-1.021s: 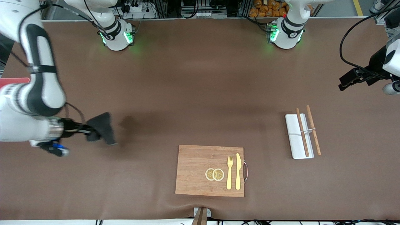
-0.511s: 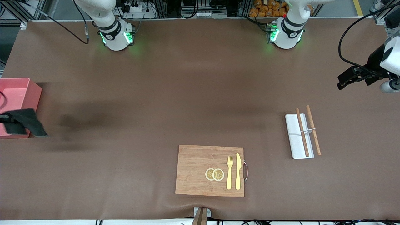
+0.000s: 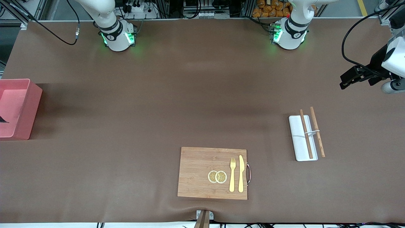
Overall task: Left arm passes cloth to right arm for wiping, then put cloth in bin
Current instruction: 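Carry the cloth with the right gripper into the pink bin, then open the right gripper to drop the cloth in the bin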
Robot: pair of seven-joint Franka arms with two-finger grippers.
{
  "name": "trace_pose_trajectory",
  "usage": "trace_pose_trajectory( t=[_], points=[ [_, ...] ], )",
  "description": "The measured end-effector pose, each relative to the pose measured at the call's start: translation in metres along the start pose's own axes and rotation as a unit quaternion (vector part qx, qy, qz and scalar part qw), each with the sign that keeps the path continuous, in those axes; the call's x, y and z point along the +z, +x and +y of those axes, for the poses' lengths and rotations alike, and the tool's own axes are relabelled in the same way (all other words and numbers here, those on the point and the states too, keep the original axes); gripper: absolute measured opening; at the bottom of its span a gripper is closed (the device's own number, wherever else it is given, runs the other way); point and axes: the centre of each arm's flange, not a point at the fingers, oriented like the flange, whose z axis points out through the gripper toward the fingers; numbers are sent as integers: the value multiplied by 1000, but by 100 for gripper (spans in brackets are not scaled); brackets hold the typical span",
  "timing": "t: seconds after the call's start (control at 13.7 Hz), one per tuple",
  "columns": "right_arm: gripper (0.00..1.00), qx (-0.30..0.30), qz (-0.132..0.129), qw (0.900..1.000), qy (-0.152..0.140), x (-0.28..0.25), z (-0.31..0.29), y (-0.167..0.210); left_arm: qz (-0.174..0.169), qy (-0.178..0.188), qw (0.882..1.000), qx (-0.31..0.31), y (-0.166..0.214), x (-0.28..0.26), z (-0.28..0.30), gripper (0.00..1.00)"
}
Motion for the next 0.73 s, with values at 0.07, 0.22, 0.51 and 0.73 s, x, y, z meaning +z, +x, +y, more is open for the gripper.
trace_pose_trajectory(
  t=[0.07,0.22,0.51,0.73],
  points=[
    [2,2,-7,1000,9,29,12,-9,3,-1,1000,1,1,0,2,100],
    [2,11,-9,1000,14,87,33,-19,7,-2,1000,3,1,1,4,100],
    [20,24,-22,999,44,164,42,-34,11,-2,1000,16,0,-2,4,100],
    [52,20,-18,998,62,162,40,-35,11,-2,1000,17,0,-2,1,100]
  ],
)
